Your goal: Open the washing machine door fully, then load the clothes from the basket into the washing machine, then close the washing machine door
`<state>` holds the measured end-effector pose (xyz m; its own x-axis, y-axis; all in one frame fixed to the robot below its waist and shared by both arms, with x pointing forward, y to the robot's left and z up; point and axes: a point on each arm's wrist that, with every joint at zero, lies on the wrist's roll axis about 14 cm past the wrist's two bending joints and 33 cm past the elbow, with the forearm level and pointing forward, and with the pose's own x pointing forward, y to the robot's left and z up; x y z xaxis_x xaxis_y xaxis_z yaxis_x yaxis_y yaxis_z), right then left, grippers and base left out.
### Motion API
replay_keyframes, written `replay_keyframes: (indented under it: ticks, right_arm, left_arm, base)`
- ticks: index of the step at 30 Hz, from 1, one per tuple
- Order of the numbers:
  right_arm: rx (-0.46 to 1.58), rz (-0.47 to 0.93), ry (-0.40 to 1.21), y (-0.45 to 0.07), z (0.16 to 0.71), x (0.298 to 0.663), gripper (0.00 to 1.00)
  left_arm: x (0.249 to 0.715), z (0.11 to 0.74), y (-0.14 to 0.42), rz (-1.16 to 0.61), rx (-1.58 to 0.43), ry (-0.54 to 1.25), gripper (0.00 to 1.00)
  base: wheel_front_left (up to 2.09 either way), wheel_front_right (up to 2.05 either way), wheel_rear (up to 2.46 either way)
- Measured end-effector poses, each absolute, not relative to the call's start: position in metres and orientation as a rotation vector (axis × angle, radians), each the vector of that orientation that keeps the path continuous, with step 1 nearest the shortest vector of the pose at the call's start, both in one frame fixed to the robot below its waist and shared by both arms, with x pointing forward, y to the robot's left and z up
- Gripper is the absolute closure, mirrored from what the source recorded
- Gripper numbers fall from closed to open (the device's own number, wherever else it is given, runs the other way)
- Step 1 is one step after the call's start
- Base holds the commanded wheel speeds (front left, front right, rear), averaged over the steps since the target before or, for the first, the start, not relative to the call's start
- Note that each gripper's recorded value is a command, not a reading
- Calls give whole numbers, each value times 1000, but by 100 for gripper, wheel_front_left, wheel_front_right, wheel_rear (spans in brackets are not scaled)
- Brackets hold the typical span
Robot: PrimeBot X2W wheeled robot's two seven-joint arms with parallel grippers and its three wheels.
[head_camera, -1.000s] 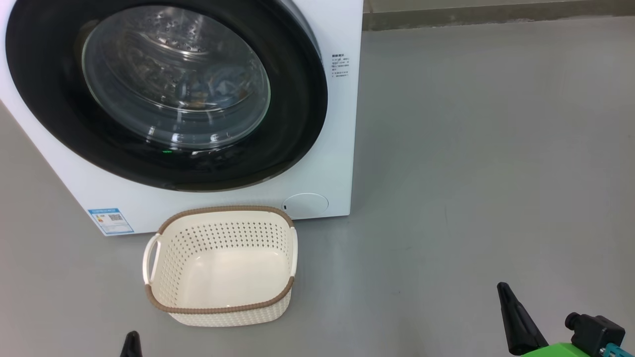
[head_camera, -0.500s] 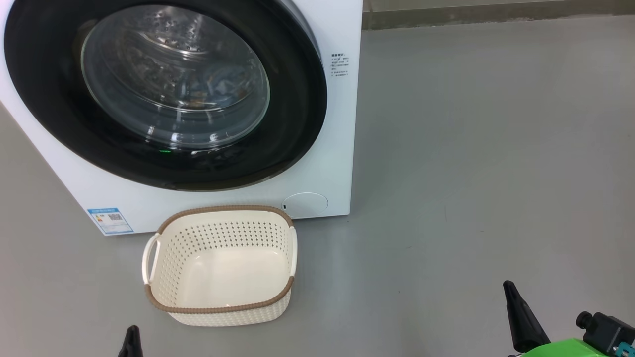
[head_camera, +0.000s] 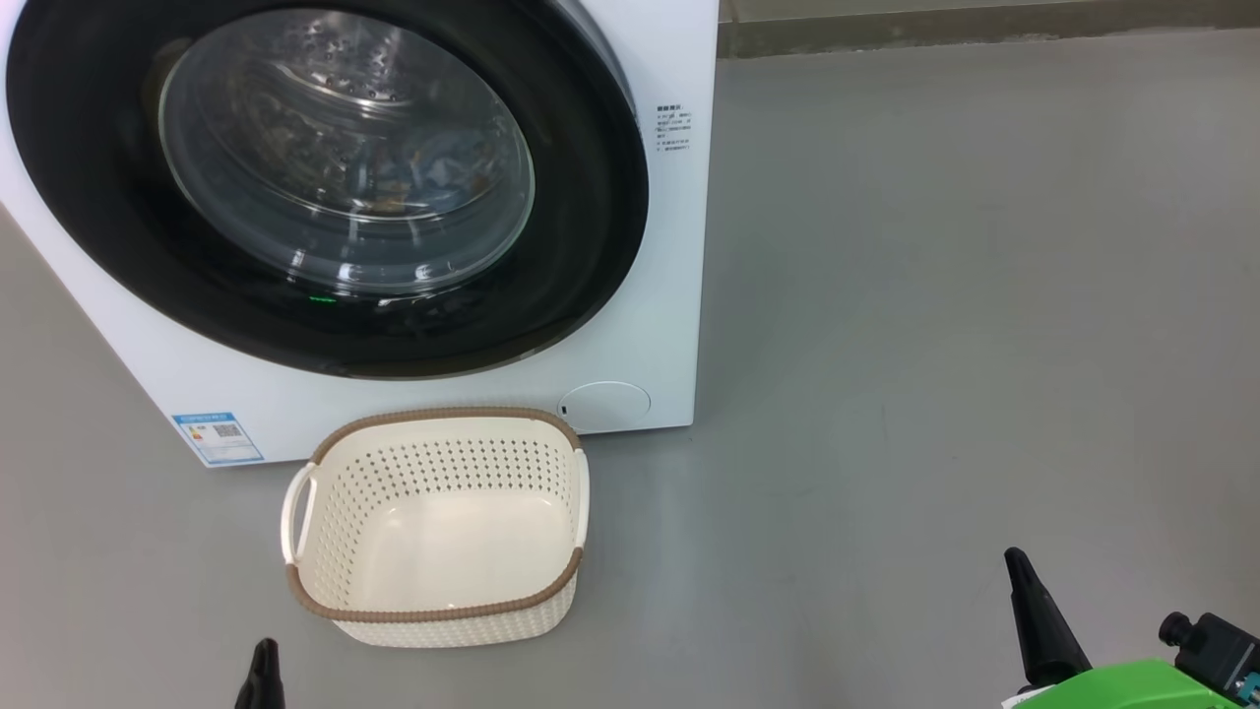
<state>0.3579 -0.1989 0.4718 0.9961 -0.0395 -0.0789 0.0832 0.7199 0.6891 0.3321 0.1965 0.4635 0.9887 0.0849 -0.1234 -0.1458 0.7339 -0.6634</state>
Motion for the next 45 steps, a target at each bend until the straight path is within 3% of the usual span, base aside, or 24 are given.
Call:
replay_keyframes:
  ticks: [45]
  right_arm:
    - [1235, -106, 66, -207, 472, 366, 100]
  left_arm:
    - [359, 469, 191, 101, -1239, 101, 100]
  base:
    - [0, 0, 0]
